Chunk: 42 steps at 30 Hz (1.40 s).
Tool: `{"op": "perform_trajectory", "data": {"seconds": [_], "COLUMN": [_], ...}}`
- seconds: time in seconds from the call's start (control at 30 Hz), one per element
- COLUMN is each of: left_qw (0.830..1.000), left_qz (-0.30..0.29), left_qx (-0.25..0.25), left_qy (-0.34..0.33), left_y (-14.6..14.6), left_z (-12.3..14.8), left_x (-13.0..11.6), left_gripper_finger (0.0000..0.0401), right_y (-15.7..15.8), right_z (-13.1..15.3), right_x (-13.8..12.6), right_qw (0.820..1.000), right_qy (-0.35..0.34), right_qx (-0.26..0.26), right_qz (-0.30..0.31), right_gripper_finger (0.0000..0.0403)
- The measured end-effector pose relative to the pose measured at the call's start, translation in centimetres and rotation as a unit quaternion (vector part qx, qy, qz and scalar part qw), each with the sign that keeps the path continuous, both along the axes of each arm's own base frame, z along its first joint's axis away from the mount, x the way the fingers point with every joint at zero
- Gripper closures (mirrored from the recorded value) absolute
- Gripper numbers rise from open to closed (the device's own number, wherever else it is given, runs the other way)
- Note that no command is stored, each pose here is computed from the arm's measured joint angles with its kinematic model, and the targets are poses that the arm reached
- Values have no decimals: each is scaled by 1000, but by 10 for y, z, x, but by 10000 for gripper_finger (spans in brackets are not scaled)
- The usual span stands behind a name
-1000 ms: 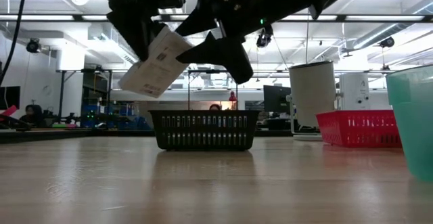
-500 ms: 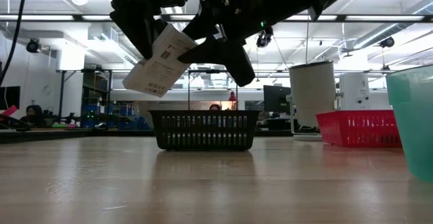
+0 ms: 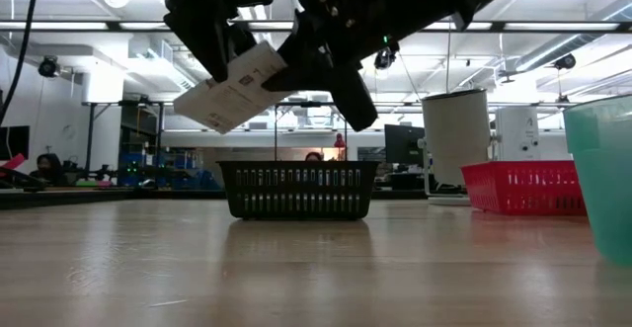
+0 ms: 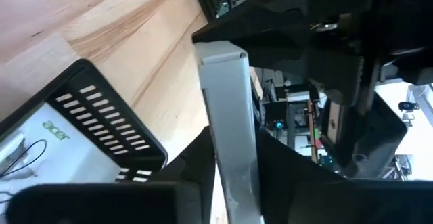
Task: Pick and place items into bin
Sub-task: Put the white card reader box into the black bin
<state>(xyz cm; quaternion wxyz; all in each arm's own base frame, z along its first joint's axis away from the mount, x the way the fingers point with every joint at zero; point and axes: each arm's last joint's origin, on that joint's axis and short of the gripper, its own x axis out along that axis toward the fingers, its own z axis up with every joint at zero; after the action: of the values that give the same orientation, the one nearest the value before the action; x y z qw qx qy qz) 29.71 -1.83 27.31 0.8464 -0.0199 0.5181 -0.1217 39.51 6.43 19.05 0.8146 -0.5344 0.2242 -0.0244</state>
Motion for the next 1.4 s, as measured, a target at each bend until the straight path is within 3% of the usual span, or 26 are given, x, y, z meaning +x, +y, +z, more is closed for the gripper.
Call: {"op": "perform_trajectory", "data": {"seconds": [0.2,0.53,0.67,0.93,1.23,1.4], "left_qw": [1000,1000,1000,998,995,995], "left_qz": [1,3,8,35,35,37], "left_qx": [0,2,-2,-20,-23,-18], "left_qy": [-2,-4,4,-42,-88,-87], "left_y": [0,1,1,2,2,3], "left_z": [0,4,9,37,57,56], "left_x": [0,-2,-10,-31,-49,-47], "left_gripper_finger": [385,275,249,241,241,241], "right_y": [0,-1,3,5,3,-12], "right_z": [-3,-3,-5,-20,-11,-14], "right_x": [-1,-5,-9,-22,-51,-56], "right_qw": [1000,999,998,996,990,986], "right_qy": [15,29,44,71,59,67], "right_qx": [-5,-21,-27,-55,-39,-39], "right_qz": [-3,-36,-31,-8,118,145], "right_gripper_finger": [364,371,371,371,371,371]}}
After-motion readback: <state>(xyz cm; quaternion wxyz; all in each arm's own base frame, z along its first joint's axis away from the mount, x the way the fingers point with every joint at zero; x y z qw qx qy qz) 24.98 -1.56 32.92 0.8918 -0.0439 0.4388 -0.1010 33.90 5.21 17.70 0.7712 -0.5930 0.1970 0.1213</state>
